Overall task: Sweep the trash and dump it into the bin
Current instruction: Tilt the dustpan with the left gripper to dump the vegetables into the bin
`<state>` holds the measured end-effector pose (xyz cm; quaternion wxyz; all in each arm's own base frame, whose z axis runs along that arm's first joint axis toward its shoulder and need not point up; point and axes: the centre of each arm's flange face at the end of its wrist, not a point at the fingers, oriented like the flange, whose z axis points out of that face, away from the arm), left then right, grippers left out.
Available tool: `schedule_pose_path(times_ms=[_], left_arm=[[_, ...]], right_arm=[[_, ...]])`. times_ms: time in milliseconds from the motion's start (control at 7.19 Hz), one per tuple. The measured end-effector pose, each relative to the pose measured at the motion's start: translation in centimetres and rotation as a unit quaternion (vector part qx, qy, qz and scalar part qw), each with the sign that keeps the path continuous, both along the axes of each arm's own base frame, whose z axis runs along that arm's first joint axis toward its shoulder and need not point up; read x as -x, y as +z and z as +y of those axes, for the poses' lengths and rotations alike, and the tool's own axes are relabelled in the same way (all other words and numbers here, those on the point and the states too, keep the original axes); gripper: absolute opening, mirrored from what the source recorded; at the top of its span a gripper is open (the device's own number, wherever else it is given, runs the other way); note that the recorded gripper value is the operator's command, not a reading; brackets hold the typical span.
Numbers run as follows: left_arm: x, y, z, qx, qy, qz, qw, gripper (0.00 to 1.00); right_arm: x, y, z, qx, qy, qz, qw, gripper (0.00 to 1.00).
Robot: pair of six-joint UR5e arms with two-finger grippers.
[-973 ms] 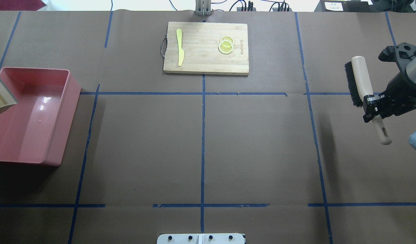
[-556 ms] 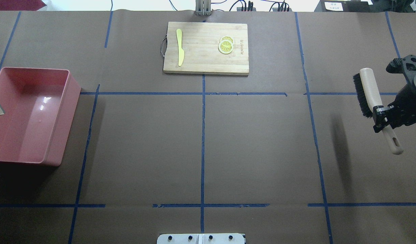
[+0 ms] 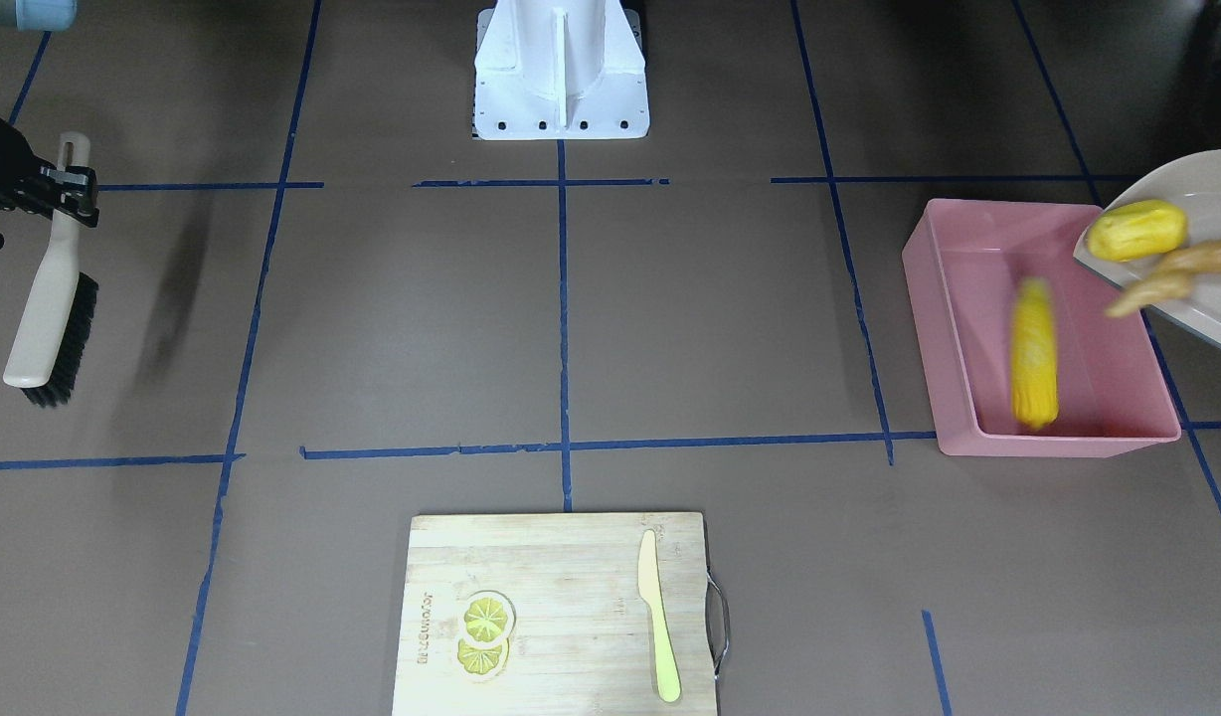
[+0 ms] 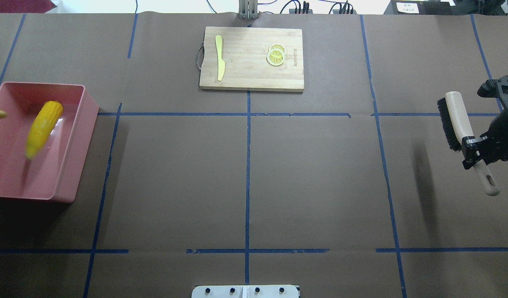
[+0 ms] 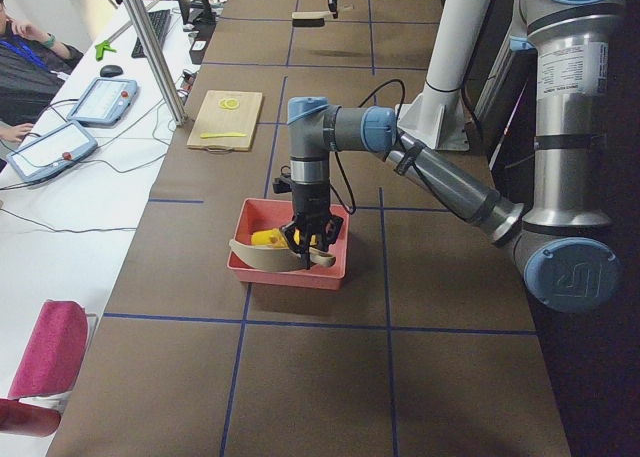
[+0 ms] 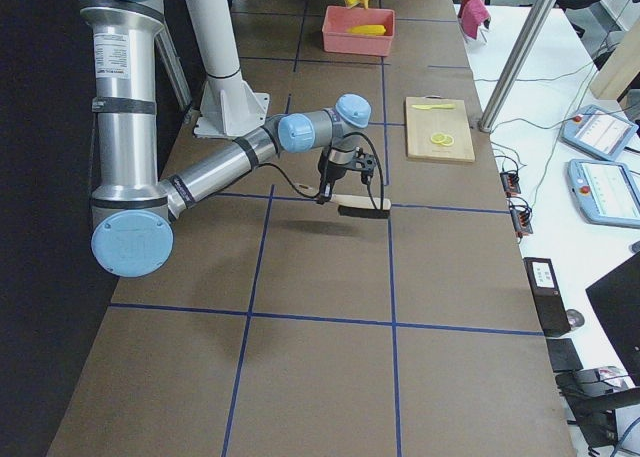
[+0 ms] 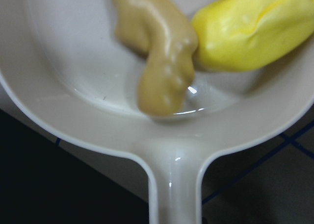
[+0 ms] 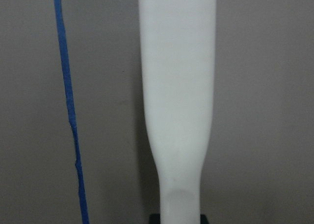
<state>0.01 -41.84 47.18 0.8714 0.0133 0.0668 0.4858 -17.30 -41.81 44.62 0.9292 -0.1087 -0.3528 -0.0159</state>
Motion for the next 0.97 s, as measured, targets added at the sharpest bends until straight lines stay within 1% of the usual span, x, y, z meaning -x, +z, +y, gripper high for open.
schedule_pose_path(times_ms=[278,417,695,973], left_arm=[[-0.8,-0.4,-0.2,-0.002,0.021,-0.036,0.9991,0.03],[-1.0,-1.0,-0.5,-0.002,0.025,-0.044,0.9987,0.03],[-1.5,-1.9,-0.9,-0.003,0.030,-0.049,0.9984,0.03],[-2.2,-2.4,-1.2,-0.006,0.036,-0.047,0.9982,0.03]], right_arm=[[-0.3,1.3,0.6,0.003,-0.001,0.003,1.0000,0.00],[-0.6,2.1,1.1,0.001,-0.001,0.001,1.0000,0.00],[-0.8,4.3,2.2,-0.005,-0.004,-0.002,1.0000,0.01],[-0.4,8.2,2.3,-0.009,-0.005,-0.019,0.9998,0.01]])
